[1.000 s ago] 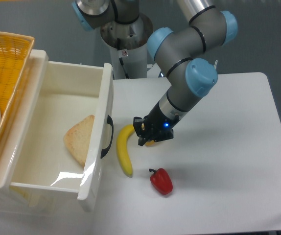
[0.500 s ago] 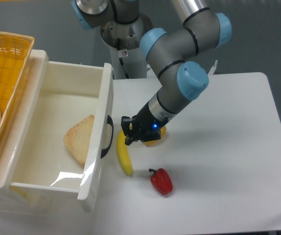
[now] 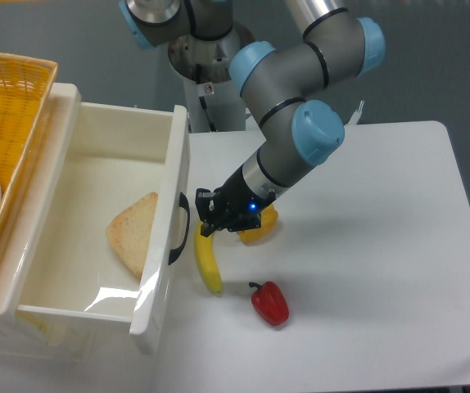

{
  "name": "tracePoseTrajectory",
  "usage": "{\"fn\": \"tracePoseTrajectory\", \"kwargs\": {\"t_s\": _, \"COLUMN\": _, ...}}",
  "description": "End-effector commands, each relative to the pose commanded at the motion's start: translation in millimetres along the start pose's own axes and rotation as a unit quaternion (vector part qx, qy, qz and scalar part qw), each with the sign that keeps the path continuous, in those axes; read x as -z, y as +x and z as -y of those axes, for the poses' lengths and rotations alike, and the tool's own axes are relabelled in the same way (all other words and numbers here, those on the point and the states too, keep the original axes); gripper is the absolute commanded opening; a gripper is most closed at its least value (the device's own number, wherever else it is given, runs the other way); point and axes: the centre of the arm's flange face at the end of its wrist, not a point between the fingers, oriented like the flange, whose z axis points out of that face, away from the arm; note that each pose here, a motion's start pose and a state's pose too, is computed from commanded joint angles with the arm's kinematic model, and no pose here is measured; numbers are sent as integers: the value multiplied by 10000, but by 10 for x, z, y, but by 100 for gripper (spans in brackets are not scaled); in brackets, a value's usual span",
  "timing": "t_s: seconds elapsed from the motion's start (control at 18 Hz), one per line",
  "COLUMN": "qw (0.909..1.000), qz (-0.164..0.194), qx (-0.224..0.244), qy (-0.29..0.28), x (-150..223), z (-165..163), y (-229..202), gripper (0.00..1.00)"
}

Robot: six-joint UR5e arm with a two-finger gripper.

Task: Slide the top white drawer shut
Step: 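Lower the gripper beside the drawer front, past the yellow pepper, then push the drawer front with the gripper into the unit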

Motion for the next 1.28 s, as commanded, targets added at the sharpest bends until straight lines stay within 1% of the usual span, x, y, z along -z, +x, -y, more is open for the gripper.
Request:
{"fn": "tracePoseTrajectory", "kwargs": {"t_s": 0.44, "qw": 10000, "qz": -89, "qx": -31, "qy": -10, "x": 13, "z": -11, "y": 127, "gripper": 6}}
{"fn": "tracePoseTrajectory", "kwargs": {"t_s": 1.28, "qw": 9998, "qz": -106, "qx": -140, "qy": -15, "x": 43, "z": -18, "y": 340, "gripper": 7}}
